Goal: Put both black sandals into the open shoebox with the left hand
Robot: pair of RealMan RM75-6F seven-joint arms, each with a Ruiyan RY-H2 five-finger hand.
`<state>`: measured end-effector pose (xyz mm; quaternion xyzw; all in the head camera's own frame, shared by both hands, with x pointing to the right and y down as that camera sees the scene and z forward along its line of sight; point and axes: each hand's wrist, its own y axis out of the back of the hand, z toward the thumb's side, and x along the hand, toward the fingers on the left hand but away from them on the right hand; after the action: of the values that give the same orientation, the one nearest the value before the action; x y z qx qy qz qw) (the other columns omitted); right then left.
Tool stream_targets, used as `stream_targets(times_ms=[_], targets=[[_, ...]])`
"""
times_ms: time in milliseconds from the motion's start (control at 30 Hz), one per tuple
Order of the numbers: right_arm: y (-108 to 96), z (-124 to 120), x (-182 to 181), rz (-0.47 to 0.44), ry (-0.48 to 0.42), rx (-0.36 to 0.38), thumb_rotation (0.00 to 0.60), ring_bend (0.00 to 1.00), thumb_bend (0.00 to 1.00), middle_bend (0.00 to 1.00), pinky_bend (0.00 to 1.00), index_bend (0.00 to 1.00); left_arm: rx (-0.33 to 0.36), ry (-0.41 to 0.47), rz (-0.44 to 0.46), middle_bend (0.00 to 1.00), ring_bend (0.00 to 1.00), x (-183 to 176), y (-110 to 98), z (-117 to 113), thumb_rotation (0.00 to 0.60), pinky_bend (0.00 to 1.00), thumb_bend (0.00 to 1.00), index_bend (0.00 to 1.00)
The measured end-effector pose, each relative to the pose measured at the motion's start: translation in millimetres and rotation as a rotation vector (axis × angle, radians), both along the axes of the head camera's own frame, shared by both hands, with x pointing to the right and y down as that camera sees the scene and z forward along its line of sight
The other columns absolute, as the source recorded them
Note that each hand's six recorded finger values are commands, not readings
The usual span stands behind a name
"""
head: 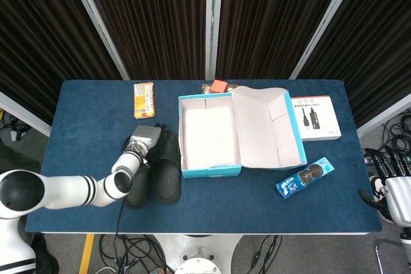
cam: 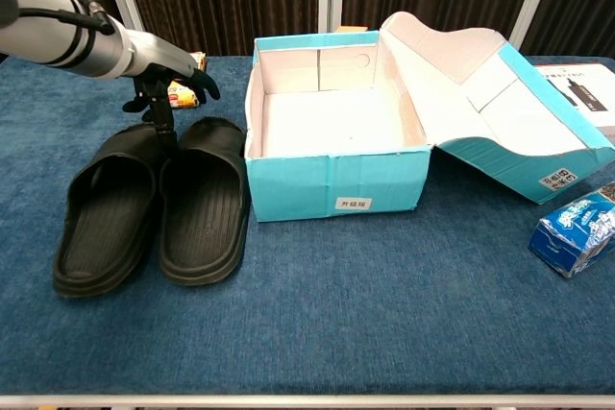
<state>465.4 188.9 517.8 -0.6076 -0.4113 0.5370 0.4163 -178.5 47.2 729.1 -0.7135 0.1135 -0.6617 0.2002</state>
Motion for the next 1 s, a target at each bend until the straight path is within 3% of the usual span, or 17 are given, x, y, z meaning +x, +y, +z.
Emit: stream_targets(times_ms=[367, 733, 900, 1000], targets=[[3, -1, 6, 0.022, 0.004, -0.002, 0.600, 0.00, 0.10, 0.14, 0.08, 0.09, -0.025, -0.075, 0.000, 0.09, 0.73, 2, 2, 14, 0.600, 0.78, 0.00, 0.04], [3, 1, 10, 0.032, 0.001, -0.008, 0.600, 0.00, 0.10, 0.14, 0.08, 0.09, -0.003, -0.115, -0.001, 0.32, 0.79, 8, -2, 24, 0.600, 0.79, 0.00, 0.27], [3, 2, 11, 0.035, 0.000, -0.010, 0.600, 0.00, 0.10, 0.14, 0.08, 0.09, 0.023, -0.121, -0.012, 0.53, 0.83, 9, -6, 24, 0.600, 0.80, 0.00, 0.45], [3, 2, 11, 0.038, -0.002, -0.010, 0.600, 0.00, 0.10, 0.14, 0.08, 0.09, 0.033, -0.114, -0.020, 0.59, 0.84, 10, -7, 24, 0.600, 0.80, 0.00, 0.51]])
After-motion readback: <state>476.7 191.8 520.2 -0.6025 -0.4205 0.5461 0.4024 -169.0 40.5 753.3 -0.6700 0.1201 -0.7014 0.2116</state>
